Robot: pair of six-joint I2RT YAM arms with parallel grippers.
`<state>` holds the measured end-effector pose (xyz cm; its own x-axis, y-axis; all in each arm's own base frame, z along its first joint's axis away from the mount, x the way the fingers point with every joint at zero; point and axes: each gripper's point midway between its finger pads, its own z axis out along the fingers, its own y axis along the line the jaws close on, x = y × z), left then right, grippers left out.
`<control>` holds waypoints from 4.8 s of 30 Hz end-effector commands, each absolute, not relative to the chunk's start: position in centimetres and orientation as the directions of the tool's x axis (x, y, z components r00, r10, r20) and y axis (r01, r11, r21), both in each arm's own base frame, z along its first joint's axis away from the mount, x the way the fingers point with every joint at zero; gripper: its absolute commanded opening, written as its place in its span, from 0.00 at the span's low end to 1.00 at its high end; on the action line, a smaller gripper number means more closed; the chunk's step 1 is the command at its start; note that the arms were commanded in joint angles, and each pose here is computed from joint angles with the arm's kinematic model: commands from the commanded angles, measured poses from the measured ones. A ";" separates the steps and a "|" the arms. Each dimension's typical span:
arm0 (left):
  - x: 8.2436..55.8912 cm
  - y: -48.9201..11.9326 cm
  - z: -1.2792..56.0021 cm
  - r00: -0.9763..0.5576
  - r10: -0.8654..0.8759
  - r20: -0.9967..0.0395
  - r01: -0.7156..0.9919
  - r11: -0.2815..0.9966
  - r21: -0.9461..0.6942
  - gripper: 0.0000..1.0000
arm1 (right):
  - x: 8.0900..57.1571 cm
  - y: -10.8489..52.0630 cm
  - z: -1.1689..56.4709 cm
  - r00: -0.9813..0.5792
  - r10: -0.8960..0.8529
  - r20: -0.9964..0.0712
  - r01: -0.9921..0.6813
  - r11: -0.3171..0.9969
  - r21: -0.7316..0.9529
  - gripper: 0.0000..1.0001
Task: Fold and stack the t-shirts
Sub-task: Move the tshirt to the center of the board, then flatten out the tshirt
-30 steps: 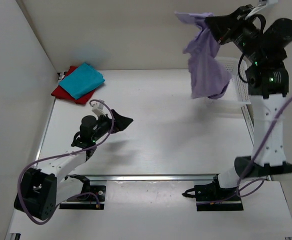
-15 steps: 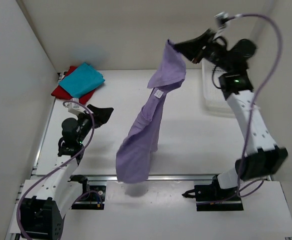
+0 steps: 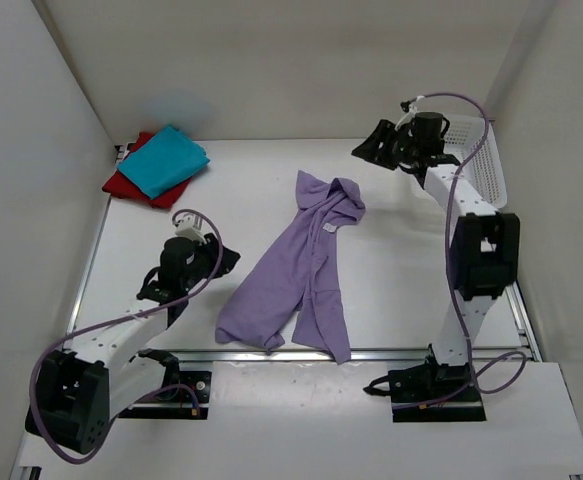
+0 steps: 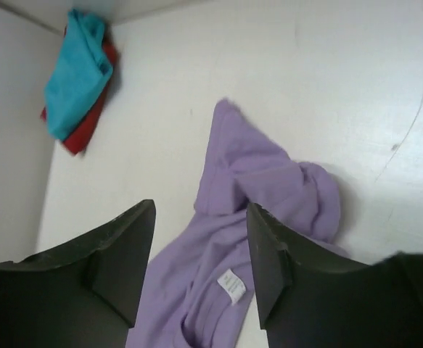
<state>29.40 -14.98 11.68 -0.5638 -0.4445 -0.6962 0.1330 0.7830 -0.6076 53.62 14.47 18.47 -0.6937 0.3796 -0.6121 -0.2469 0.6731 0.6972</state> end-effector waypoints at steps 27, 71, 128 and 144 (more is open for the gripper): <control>27.7 -19.0 6.7 -0.717 -0.132 -0.684 0.226 0.885 -0.407 0.00 | 30.3 25.5 7.9 -0.736 0.006 -0.677 -0.370 0.834 0.410 0.00; 52.1 -12.0 15.6 -0.650 -0.294 -0.700 -0.050 0.936 -0.347 0.92 | 44.2 10.4 10.3 -0.626 0.510 -0.590 0.024 0.769 0.639 0.13; 34.7 -5.5 8.6 -0.428 -0.648 -0.630 -0.304 0.760 -0.575 0.00 | 22.2 6.3 4.6 -0.630 0.445 -0.636 0.220 0.888 0.404 0.53; 31.2 -10.3 9.7 -0.460 -0.611 -0.644 -0.097 0.756 -0.647 0.00 | 19.8 6.5 0.6 -0.770 0.470 -0.432 0.333 0.873 0.357 0.30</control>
